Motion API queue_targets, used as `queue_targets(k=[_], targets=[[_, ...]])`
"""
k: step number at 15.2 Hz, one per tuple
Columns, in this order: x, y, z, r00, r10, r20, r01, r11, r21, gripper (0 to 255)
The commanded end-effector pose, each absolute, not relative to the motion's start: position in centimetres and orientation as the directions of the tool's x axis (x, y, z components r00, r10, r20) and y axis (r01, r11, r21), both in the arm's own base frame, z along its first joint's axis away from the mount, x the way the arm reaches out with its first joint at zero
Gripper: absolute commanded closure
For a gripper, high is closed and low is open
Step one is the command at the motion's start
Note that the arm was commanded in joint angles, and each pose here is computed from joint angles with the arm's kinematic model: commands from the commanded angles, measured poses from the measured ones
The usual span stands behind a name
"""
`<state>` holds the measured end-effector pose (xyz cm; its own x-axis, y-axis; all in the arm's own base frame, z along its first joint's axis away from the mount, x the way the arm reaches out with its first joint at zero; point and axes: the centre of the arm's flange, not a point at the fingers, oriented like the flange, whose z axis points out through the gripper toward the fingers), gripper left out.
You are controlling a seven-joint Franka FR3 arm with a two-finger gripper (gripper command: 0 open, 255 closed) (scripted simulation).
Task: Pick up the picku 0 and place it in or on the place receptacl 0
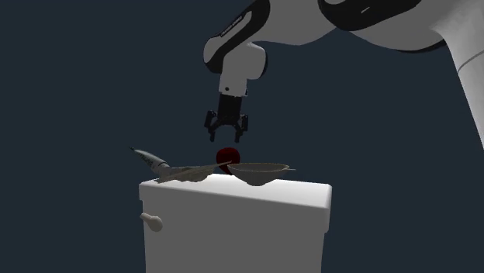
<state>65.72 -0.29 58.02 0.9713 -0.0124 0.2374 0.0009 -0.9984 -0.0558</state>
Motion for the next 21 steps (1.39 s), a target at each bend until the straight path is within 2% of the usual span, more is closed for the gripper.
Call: queue_targets(k=[1, 7, 8, 16, 17, 18, 21], targets=[[66.5, -1.1, 55.0, 0.977, 0.071, 0.203, 0.080, -0.996, -0.038, 0], [66.5, -1.1, 55.0, 0.977, 0.071, 0.203, 0.080, -0.996, -0.038, 0], [66.3, -0.8, 55.2, 0.977, 0.071, 0.203, 0.080, -0.996, -0.038, 255], [65.7, -1.0, 56.0, 0.977, 0.071, 0.203, 0.080, -0.996, -0.038, 255], [65.4, -0.4, 57.8, 0.972, 0.059, 0.227, 0.070, -0.997, -0.040, 255], [65.4, -0.4, 57.8, 0.972, 0.059, 0.227, 0.070, -0.997, -0.040, 0], [59.1, 4.9, 57.0, 0.891, 0.249, 0.380, 0.168, -0.958, 0.233, 0]])
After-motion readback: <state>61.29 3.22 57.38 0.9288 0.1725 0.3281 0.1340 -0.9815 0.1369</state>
